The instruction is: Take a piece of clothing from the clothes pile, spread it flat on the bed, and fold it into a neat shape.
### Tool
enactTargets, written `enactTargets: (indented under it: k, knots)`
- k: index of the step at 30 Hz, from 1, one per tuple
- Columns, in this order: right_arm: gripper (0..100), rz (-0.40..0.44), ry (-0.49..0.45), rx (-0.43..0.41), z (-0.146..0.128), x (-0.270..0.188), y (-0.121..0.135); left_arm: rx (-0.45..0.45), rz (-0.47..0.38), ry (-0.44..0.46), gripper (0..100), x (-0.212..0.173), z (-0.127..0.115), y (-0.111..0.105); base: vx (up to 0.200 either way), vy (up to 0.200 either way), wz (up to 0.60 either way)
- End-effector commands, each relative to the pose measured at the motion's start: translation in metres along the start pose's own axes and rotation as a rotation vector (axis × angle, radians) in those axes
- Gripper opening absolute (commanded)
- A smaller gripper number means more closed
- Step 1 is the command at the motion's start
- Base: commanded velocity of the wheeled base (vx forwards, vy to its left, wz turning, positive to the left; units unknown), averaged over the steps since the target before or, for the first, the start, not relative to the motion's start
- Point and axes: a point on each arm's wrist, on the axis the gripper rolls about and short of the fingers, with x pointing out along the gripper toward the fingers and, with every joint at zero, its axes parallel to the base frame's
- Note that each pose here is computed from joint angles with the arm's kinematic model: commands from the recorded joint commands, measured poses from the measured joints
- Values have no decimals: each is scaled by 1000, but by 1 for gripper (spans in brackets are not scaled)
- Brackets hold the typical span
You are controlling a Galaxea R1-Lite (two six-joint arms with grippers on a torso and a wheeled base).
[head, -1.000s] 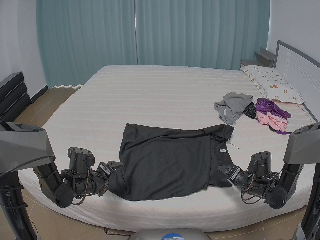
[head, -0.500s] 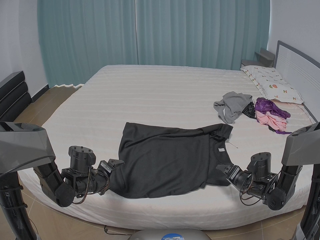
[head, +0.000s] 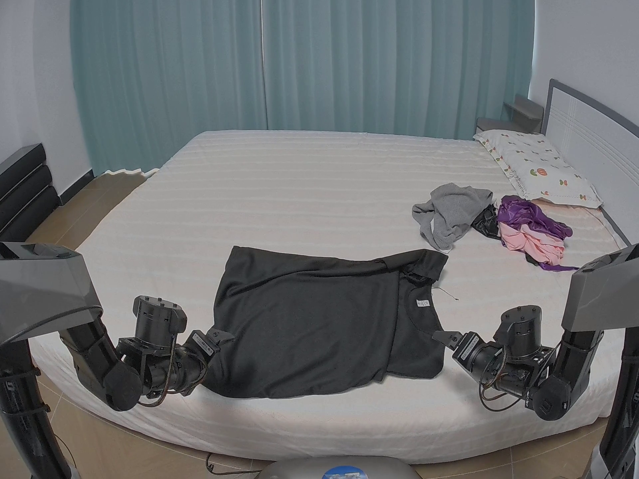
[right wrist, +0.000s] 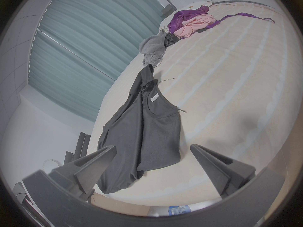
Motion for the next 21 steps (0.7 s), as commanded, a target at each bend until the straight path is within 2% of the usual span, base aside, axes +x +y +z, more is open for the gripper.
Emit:
enactTargets:
  k: [1,5,7,9,11,16,21]
  knots:
    - [100,-2,1,-2,-1,-1,0,20,57,-34,100,1,2,6,0,0,0]
    - [100,-17,-9,-4,-2,-1,-2,23,112,-58,100,5,3,14,0,0,0]
    - [100,-17,-9,-5,-2,-1,-1,51,165,-46,100,10,1,22,0,0,0]
    - [100,-17,-9,-5,-2,-1,-1,69,180,-49,100,12,1,24,0,0,0]
    - [100,-19,-12,-2,-1,-1,-2,93,226,-83,100,20,3,30,0,0,0]
    - [100,-27,-7,-1,-2,2,-4,132,261,-113,100,30,2,35,0,0,0]
    - [100,-30,-4,-2,-3,3,-5,125,278,-151,100,42,8,36,0,0,0]
